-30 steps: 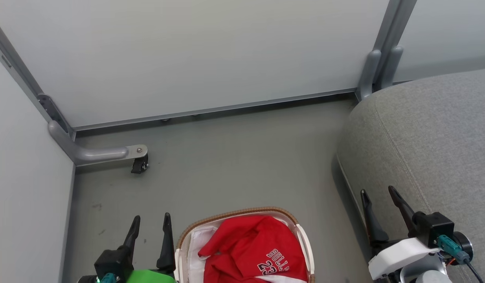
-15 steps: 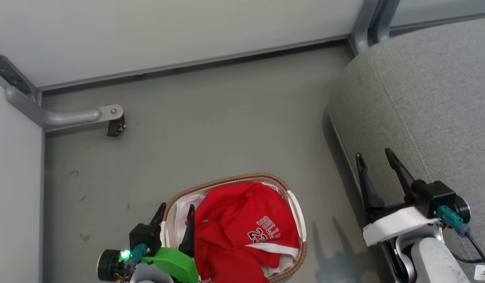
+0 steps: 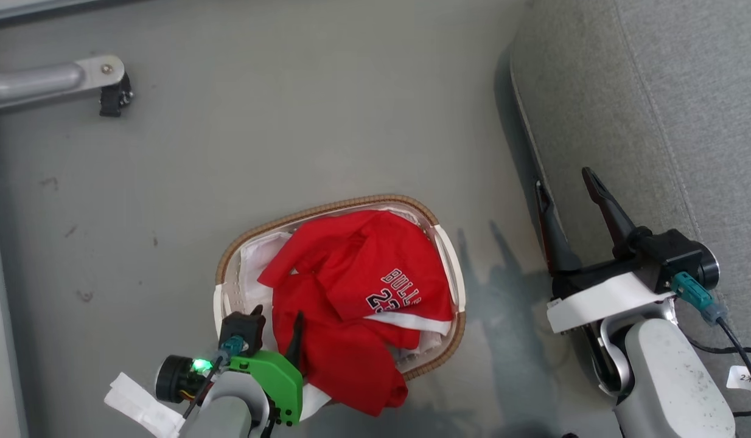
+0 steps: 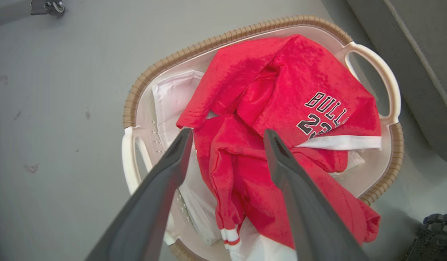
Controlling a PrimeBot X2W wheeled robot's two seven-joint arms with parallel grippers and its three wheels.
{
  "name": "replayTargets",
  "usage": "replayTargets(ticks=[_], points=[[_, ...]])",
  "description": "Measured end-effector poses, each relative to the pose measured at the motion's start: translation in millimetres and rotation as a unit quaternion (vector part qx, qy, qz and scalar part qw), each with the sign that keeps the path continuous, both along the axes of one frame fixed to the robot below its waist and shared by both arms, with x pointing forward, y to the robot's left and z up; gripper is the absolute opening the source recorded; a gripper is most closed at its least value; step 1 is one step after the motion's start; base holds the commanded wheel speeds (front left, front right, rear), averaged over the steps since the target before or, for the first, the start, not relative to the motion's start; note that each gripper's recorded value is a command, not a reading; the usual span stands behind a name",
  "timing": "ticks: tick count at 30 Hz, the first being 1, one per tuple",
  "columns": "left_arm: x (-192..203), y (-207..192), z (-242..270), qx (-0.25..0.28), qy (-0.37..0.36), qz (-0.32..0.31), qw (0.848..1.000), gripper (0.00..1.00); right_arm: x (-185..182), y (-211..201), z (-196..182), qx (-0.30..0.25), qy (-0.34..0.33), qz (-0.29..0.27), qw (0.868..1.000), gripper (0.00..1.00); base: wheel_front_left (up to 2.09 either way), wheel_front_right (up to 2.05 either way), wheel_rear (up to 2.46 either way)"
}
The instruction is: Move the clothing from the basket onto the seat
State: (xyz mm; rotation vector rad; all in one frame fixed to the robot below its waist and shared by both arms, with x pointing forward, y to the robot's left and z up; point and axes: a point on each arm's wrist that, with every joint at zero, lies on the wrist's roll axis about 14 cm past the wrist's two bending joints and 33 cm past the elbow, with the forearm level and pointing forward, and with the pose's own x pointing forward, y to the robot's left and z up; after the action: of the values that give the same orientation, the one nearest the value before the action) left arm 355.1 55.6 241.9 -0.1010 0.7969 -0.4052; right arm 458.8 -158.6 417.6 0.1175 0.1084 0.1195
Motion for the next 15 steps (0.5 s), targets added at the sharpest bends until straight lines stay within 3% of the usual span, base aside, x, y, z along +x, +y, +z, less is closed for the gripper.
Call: replayTargets(ticks=[15], points=[[-26.5, 0.8, -79.0, 0.047, 0.135, -0.052, 0.988, 1.00, 12.7, 0.5, -56.0, 0.009, 0.056, 0.002, 0.998, 1.00, 0.00, 0.00, 0.00]])
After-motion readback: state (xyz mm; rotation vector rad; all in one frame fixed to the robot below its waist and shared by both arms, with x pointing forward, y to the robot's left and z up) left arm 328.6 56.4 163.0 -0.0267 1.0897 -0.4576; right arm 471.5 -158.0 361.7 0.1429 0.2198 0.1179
